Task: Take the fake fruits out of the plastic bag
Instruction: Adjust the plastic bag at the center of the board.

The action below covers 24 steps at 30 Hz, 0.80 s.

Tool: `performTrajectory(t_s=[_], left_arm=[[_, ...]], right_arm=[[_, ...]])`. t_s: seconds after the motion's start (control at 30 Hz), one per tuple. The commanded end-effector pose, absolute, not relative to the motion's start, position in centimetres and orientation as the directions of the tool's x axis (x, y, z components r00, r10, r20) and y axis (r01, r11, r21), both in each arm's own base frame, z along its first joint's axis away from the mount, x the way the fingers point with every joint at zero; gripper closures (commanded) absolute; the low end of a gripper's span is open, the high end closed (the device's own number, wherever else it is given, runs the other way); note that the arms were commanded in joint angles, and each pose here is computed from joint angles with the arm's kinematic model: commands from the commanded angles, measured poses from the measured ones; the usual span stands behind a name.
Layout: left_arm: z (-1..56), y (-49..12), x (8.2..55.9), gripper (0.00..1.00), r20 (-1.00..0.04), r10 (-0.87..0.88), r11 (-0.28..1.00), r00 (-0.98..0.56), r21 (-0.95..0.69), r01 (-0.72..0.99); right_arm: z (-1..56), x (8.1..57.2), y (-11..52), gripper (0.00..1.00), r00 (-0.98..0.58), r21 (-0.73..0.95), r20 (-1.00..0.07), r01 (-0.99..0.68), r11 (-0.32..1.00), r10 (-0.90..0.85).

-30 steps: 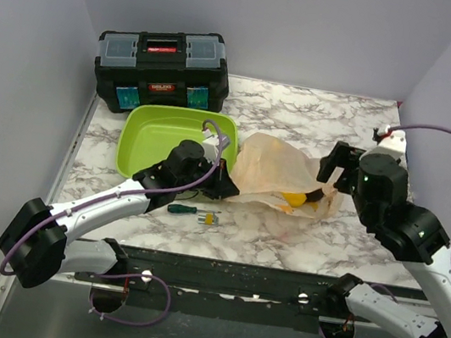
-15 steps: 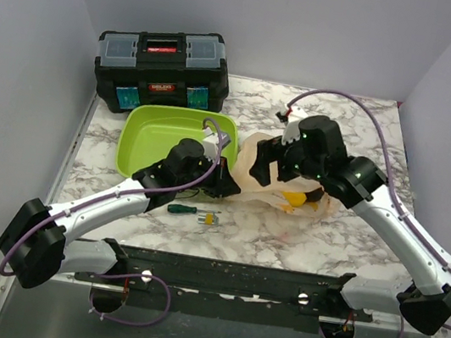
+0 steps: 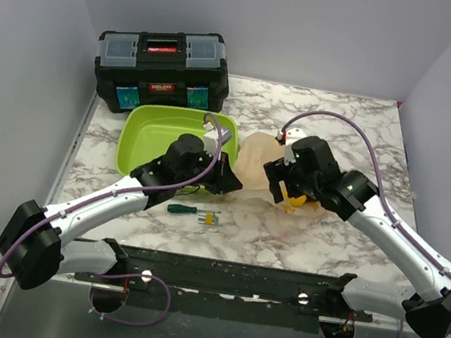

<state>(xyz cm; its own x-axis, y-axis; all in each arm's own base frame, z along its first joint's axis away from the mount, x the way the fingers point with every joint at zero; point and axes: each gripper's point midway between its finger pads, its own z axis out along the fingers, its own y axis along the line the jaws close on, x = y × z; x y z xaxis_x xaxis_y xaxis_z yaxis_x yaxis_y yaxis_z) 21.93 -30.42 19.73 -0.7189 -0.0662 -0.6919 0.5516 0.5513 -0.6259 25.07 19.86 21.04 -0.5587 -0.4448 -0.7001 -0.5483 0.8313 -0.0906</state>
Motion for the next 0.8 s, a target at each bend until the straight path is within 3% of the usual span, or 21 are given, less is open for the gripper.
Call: performTrajectory(t_s=[0.0,0.4,0.77], left_arm=[[21.8,-30.2,22.4,1.0,-0.733,-0.068,0.554,-0.677,-0.592,0.585],[23.0,-30.1,22.5,1.0,-0.748,-0.054,0.555,-0.661,-0.573,0.603],[23.5,-30.1,22.4,1.0,-0.732,-0.049,0.545,-0.68,-0.59,0.596]], right_arm=[[20.9,25.1,17.6,0.14,-0.525,-0.198,-0.695,-0.518,0.832,-0.492],[18.4,25.3,17.5,0.2,-0.548,-0.259,-0.632,-0.517,0.816,-0.548],[17.1,27.6,17.7,0.17,-0.526,-0.341,-0.656,-0.433,0.835,-0.541]])
